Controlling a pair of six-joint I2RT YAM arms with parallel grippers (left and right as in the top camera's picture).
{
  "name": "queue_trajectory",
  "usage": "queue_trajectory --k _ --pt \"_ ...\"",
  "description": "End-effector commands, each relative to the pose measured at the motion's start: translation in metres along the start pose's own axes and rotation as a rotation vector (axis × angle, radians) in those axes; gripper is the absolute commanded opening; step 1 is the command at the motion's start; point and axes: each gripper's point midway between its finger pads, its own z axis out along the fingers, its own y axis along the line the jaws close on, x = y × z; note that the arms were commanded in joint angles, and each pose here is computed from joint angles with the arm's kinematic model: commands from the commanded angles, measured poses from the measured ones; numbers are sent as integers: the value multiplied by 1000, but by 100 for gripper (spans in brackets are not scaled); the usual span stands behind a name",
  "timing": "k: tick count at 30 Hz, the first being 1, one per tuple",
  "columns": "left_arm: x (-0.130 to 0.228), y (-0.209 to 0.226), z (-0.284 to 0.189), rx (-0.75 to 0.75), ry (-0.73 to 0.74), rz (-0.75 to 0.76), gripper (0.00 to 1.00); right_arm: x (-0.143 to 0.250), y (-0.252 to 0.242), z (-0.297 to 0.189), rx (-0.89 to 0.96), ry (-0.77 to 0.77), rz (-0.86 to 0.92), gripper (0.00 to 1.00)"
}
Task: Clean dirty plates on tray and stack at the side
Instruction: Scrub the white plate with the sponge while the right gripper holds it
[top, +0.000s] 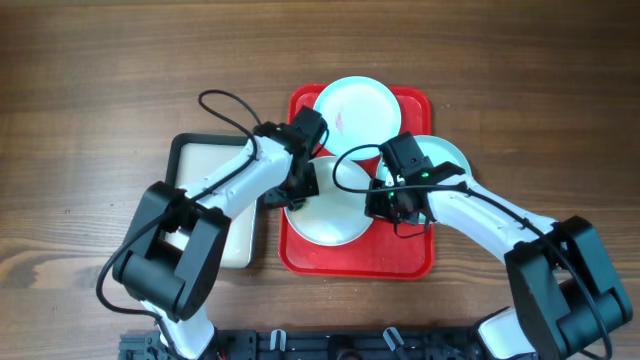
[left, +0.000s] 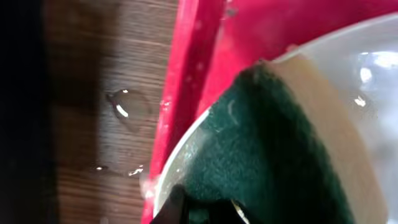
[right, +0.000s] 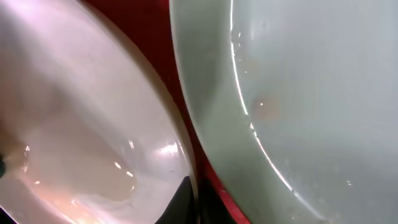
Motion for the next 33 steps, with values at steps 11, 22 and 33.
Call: queue_trajectory --k 11,22,33 --pt "73 -112 2 415 189 174 4 0 -23 6 97 -7 19 4" --pt "23 12 18 -120 -2 -52 4 0 -22 6 94 -8 3 4" --pt "0 21 -92 41 -229 -151 4 1 -21 6 87 2 -115 9"
